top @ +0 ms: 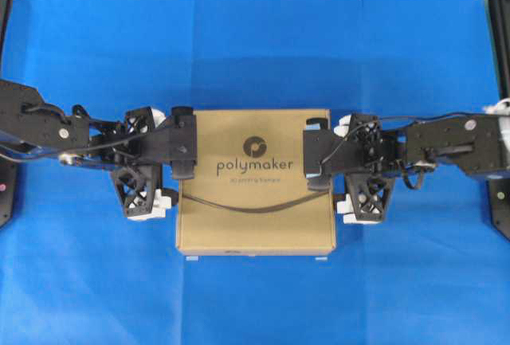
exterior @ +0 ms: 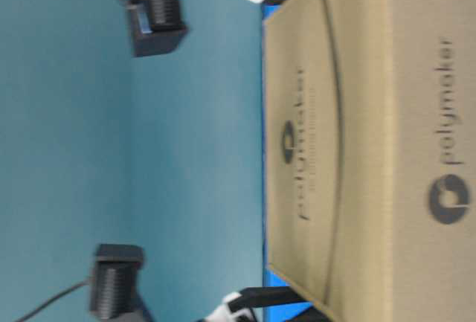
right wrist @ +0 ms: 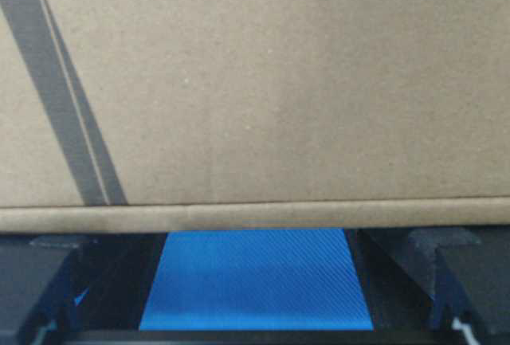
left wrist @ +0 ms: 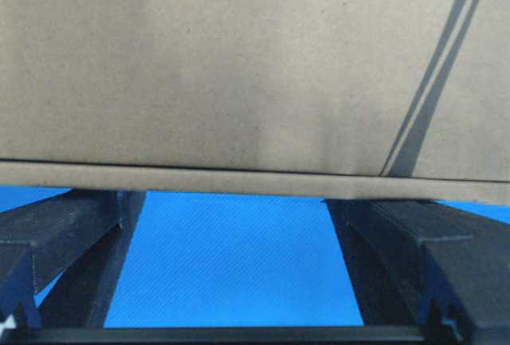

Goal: Lift up the cardboard box by clamping it between your arms.
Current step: 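Raise both arms together, lifting the clamped box off the table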

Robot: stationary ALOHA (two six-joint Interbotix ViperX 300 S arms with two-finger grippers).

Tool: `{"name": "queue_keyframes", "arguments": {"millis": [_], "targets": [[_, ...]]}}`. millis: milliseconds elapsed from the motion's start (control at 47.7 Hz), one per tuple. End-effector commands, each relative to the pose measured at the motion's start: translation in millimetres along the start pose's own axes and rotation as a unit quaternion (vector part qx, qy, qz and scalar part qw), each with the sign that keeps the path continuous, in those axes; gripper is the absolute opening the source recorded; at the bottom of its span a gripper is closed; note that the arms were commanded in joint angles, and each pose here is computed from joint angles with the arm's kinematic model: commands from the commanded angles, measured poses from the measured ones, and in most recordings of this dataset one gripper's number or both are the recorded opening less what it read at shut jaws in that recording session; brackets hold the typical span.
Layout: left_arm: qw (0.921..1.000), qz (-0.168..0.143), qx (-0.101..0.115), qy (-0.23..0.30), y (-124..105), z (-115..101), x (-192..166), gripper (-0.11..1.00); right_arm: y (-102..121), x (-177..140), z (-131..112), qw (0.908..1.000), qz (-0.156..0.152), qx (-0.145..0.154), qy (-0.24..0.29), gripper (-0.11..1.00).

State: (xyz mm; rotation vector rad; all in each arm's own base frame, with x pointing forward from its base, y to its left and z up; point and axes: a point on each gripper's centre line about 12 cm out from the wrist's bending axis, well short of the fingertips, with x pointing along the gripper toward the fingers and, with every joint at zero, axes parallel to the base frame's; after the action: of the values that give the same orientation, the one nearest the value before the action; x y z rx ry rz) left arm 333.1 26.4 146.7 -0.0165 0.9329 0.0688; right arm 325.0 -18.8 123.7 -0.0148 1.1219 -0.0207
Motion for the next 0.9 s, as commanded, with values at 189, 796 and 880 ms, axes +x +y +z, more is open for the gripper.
{"name": "queue_keyframes", "arguments": {"millis": [189, 796, 880], "targets": [[0.9978, 0.007, -0.010, -0.066, 7, 71, -72, 0.87, -2, -78, 57, 0.9989, 0.000, 0.005, -0.047, 0.99], [0.9954, 0.015, -0.019, -0.093, 15, 151, -190, 0.87, -2, -205, 106, 0.9985, 0.008, 0.014, -0.052, 0.99], [0.9953, 0.015, -0.019, -0.094, 15, 160, -200, 0.87, -1, -219, 110, 0.9985, 0.009, 0.020, -0.050, 0.99]]}}
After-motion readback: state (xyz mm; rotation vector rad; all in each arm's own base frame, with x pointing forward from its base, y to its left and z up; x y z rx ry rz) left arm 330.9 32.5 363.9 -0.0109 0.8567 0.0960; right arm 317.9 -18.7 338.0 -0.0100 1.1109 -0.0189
